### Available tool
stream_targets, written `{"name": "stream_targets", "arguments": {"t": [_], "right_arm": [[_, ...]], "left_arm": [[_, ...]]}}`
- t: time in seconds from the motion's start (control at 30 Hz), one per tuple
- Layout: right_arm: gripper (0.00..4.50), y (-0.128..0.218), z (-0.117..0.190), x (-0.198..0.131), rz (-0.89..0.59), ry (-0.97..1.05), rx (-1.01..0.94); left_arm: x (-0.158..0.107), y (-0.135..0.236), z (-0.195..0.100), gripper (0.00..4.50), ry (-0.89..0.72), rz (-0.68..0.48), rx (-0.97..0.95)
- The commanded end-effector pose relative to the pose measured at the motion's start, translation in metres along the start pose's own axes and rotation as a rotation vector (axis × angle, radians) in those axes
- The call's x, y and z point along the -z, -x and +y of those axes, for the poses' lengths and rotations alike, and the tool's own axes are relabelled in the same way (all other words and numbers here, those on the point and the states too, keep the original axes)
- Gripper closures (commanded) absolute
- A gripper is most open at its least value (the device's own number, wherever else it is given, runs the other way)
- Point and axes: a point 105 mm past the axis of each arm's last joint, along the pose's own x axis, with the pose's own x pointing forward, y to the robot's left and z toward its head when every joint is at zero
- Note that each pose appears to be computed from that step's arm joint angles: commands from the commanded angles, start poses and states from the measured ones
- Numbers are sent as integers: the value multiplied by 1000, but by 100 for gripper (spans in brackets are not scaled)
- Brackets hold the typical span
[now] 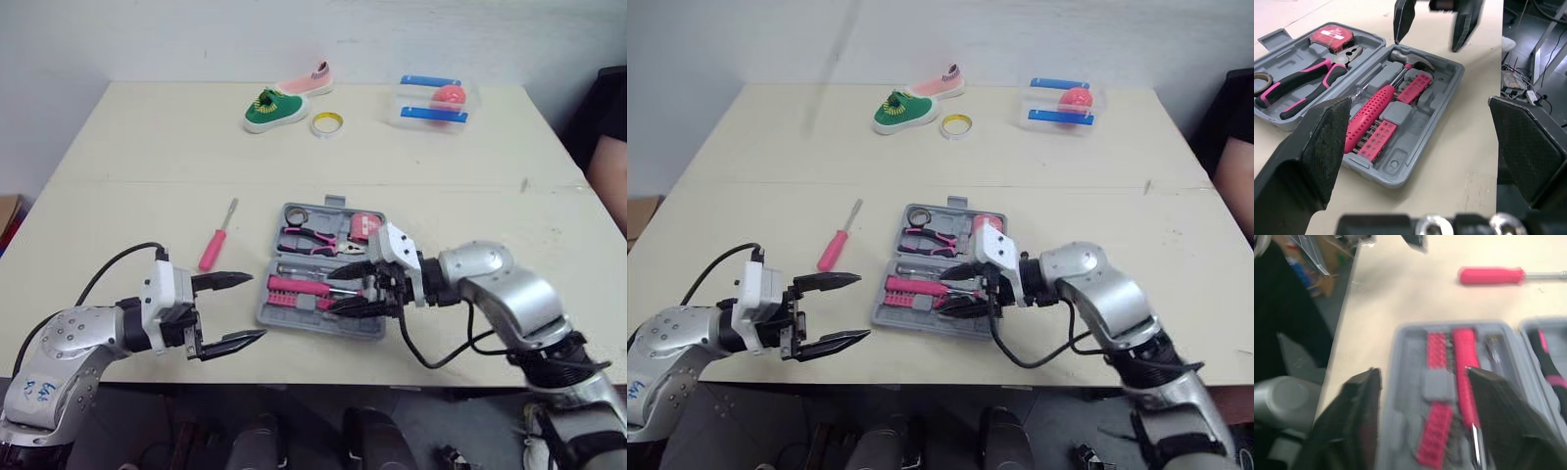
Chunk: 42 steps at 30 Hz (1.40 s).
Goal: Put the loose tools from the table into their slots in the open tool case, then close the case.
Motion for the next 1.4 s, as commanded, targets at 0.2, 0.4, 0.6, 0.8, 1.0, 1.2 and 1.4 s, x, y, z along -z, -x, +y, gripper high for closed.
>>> {"name": "stream_targets", "arguments": {"t": [0.2, 0.4, 0.6, 0.8, 1.0, 1.2, 1.4], "right_arm": [[447, 0, 12, 19, -53, 227, -66], [447, -3, -1, 33, 27, 283, -5], [447, -3, -7, 30, 12, 248, 10], [447, -5, -15, 43, 73, 237, 29], [447, -13, -14, 52, 95, 250, 21], [447, -18, -15, 68, 164, 264, 28], [447, -11, -13, 55, 172, 319, 18]], "left_arm": [[-4, 5, 5, 0, -20, -14, -5], [-3, 6, 4, 0, -19, -6, -1], [-3, 5, 3, 0, -15, -9, -4], [-3, 5, 4, 0, -13, -10, -13], [-4, 5, 3, 0, -7, -7, -15], [-6, 3, 2, 0, -6, -2, -12], [-6, 5, 6, 0, -17, 22, -48]]}}
